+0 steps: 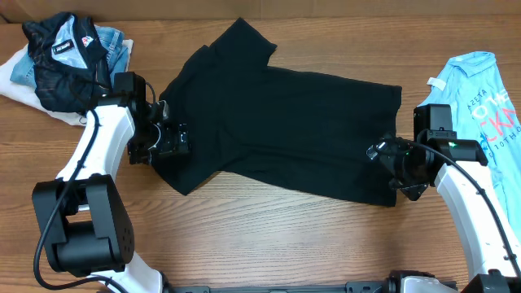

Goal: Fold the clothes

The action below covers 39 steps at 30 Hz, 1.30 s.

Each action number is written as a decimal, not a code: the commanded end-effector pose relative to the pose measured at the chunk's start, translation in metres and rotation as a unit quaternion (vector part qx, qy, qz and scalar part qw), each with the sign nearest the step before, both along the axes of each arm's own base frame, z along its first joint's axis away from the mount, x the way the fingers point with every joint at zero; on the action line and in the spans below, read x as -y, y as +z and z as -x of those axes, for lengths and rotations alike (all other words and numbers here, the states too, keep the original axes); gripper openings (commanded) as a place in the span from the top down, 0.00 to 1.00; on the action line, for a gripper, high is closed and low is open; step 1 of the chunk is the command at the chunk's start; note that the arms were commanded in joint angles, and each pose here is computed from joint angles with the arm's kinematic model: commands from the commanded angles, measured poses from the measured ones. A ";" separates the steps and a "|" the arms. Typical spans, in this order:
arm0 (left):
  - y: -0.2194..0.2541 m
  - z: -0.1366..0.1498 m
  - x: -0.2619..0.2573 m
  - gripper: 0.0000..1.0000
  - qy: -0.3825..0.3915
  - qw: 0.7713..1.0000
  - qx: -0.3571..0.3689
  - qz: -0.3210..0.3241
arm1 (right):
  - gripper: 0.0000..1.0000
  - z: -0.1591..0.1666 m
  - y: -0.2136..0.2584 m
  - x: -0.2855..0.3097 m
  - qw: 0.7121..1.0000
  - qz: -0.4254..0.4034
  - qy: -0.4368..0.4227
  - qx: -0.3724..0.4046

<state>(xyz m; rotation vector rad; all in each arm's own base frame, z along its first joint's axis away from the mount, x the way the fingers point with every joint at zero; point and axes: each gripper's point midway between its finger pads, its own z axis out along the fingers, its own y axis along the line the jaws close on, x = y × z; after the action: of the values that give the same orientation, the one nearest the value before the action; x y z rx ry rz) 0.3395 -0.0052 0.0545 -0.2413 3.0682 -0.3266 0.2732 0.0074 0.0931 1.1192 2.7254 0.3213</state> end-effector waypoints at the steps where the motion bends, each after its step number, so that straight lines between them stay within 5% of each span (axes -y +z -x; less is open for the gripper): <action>1: -0.006 0.002 0.007 0.00 -0.015 1.000 -0.006 0.014 | 0.00 -0.007 0.009 -0.001 1.000 -0.002 0.004 0.019; 12: -0.030 0.001 0.014 0.05 -0.016 0.999 -0.031 0.037 | 0.00 -0.007 0.009 0.000 1.000 0.003 0.015 0.020; 21: -0.023 -0.001 0.014 0.25 -0.016 0.999 -0.031 0.038 | 0.00 -0.010 0.010 0.000 1.000 0.004 0.016 0.026; 39: -0.023 -0.013 0.025 0.30 -0.019 0.997 -0.030 0.066 | 0.00 -0.013 0.011 0.000 0.999 0.004 0.016 0.033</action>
<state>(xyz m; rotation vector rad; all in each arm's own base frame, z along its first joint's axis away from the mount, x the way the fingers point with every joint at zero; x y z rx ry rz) 0.3479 -0.0157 0.0370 -0.2504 3.1151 -0.4392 0.2786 0.0070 0.0945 1.0712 2.7176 0.3257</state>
